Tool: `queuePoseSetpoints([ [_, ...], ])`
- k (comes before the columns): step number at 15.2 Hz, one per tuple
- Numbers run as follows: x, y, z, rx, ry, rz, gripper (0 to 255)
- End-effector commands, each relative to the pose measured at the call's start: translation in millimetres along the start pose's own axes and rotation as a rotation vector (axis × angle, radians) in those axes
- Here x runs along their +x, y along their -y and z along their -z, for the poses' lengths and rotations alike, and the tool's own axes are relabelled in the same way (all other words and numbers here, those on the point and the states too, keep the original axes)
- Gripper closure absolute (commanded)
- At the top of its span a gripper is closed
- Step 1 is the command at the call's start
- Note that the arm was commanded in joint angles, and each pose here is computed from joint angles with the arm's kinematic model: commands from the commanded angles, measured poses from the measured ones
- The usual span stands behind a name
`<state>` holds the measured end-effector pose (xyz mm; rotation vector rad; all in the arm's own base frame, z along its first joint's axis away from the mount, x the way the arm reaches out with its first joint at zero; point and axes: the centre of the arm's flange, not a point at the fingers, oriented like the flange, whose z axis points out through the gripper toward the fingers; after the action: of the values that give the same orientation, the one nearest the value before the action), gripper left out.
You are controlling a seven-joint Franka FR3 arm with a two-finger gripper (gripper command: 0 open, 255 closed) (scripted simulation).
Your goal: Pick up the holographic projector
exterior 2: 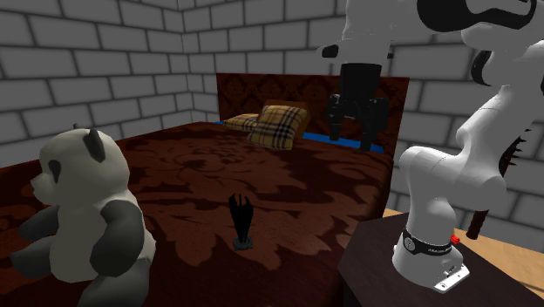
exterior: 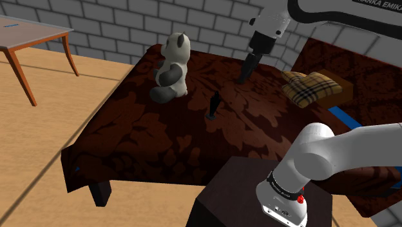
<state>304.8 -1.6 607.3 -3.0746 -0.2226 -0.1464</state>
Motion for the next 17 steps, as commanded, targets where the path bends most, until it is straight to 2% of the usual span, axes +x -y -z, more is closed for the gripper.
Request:
queuePoseSetpoints([
  [1, 0.0, 0.0, 0.0, 0.000, 0.000, 0.000, 0],
  [17, 41.3, -147.3, -135.2, -0.030, -0.130, 0.078, 0],
])
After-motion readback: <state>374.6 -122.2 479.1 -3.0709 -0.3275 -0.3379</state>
